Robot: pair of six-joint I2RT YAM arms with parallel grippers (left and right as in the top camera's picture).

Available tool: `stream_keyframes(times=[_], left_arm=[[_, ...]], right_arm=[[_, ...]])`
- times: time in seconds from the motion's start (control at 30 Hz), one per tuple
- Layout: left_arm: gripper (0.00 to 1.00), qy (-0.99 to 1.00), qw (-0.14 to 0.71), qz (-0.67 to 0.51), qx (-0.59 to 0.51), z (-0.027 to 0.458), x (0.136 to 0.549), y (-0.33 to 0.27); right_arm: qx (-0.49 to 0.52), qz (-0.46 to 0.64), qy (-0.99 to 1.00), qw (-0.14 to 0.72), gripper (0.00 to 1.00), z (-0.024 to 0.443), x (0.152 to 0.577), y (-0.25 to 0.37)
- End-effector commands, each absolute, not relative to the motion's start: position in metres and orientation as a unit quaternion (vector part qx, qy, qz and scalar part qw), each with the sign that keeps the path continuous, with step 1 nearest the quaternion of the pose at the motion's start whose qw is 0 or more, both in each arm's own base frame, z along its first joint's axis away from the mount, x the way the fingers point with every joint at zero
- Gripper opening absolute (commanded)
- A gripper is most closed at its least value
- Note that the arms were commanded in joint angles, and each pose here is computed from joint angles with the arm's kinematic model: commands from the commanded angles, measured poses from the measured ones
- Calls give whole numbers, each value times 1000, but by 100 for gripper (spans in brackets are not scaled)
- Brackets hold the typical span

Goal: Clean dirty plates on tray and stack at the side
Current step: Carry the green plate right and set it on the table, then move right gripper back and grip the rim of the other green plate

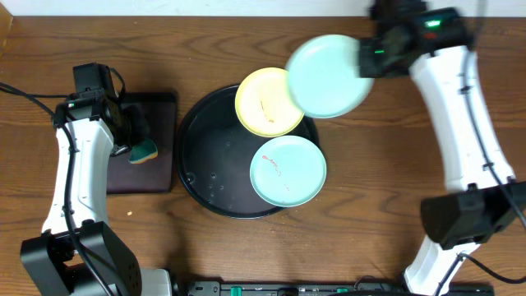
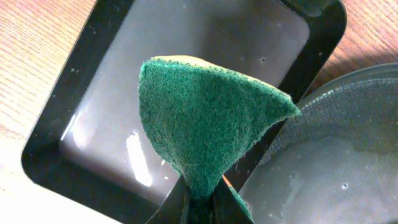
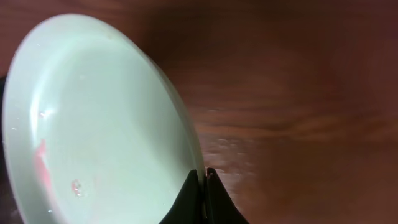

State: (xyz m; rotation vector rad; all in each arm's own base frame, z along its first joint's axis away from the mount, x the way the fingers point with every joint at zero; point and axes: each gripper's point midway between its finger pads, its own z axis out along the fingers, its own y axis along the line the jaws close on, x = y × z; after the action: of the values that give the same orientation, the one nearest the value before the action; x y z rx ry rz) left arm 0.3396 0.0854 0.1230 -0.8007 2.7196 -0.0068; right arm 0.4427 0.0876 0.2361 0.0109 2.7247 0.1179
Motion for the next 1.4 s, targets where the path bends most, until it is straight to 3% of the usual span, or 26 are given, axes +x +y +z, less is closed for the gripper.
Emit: stream_keyframes(times=[0.0, 0.3, 0.7, 0.77, 0.83, 1.03, 1.2, 1.37], left_arm=[[7, 948, 150, 4, -281, 121, 338, 88], [8, 948, 150, 4, -281, 121, 338, 88], [8, 948, 150, 4, -281, 121, 338, 88], [7, 948, 150, 4, -281, 121, 338, 88], [7, 948, 150, 4, -281, 121, 338, 88], [7, 948, 150, 4, -281, 121, 338, 88], [8, 948, 150, 4, -281, 121, 338, 89], [7, 948, 150, 4, -281, 121, 338, 89]], right_arm=[[29, 49, 981, 188, 1, 234, 440, 39], [100, 30, 988, 110, 1, 167, 425, -31], [52, 27, 997, 58, 1, 60, 398, -33], [51, 28, 997, 49, 6, 48, 392, -31], [51, 28, 998, 36, 20, 42, 384, -30], [63, 42, 997, 17, 27, 55, 378, -24], [26, 128, 991, 35, 29, 121, 393, 17], [-17, 143, 988, 50, 35, 148, 399, 52]])
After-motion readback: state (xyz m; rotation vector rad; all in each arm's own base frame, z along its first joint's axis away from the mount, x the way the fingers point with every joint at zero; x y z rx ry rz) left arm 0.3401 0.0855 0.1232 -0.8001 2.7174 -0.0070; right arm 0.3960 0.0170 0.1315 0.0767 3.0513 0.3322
